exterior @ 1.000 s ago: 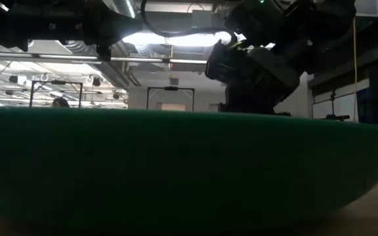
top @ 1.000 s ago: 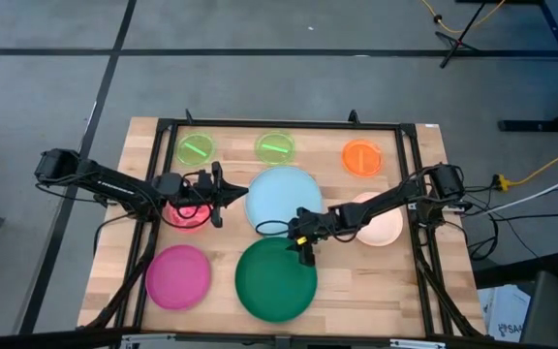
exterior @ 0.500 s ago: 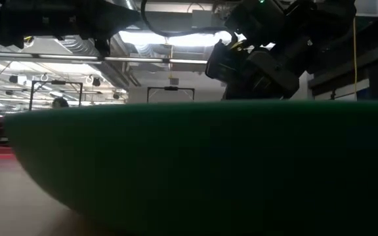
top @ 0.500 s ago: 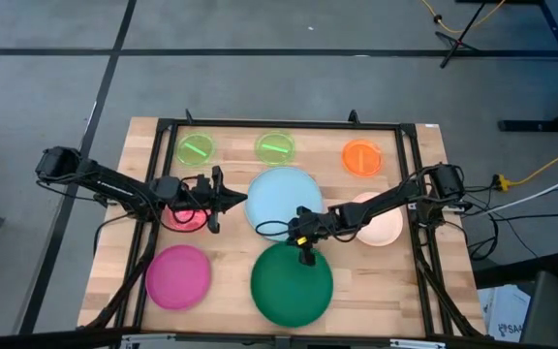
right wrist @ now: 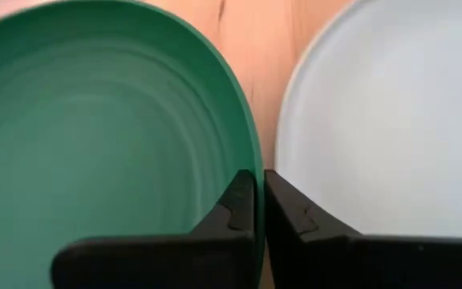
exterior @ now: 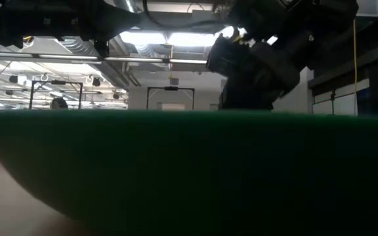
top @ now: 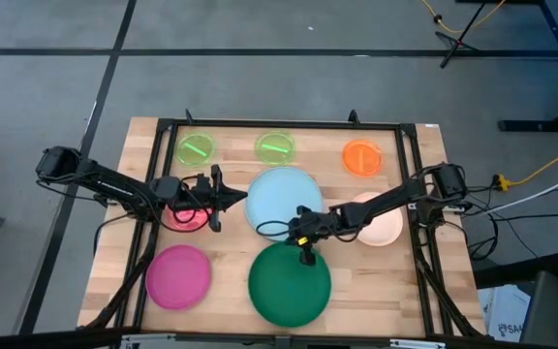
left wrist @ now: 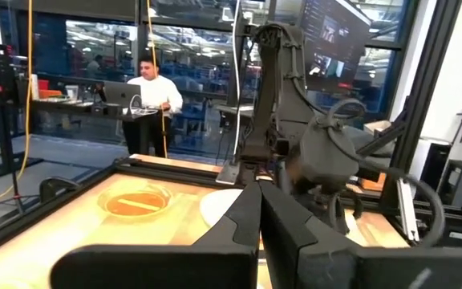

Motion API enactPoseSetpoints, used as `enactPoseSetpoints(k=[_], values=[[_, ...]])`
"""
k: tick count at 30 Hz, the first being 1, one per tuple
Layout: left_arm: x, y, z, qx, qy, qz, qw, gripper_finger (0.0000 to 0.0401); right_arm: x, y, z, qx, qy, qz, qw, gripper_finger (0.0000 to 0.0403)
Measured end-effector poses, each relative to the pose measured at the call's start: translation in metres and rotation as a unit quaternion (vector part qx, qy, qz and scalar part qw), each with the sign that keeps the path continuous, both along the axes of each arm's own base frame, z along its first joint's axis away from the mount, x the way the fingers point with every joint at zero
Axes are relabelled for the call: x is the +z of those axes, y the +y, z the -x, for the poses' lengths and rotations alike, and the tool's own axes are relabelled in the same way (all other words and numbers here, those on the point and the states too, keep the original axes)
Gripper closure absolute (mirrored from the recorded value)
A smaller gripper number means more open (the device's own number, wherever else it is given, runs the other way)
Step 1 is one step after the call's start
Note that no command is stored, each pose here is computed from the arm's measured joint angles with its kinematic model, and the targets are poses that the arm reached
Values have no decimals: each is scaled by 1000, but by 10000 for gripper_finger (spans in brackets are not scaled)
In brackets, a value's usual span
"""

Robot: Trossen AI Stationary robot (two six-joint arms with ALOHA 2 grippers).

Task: Stack plastic plates
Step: Stack the dark green plate on top of the blue plate

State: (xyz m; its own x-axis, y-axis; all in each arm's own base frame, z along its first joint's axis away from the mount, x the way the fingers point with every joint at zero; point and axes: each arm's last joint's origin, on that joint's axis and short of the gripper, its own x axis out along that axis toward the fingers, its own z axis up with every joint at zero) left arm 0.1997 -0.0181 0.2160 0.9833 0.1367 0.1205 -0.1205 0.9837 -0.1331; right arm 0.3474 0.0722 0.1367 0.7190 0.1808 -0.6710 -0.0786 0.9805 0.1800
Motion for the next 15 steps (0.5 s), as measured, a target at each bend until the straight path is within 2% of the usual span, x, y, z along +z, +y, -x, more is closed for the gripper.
enactPoseSetpoints(k=[7, 15], values=[[-2, 0, 0, -7, 10, -1, 1000, 400, 29, -1, 6, 6, -35, -2, 999, 402], [-4, 0, -1, -9, 21, 9, 1000, 400, 52, -19, 15, -28, -42, 11, 999, 402]])
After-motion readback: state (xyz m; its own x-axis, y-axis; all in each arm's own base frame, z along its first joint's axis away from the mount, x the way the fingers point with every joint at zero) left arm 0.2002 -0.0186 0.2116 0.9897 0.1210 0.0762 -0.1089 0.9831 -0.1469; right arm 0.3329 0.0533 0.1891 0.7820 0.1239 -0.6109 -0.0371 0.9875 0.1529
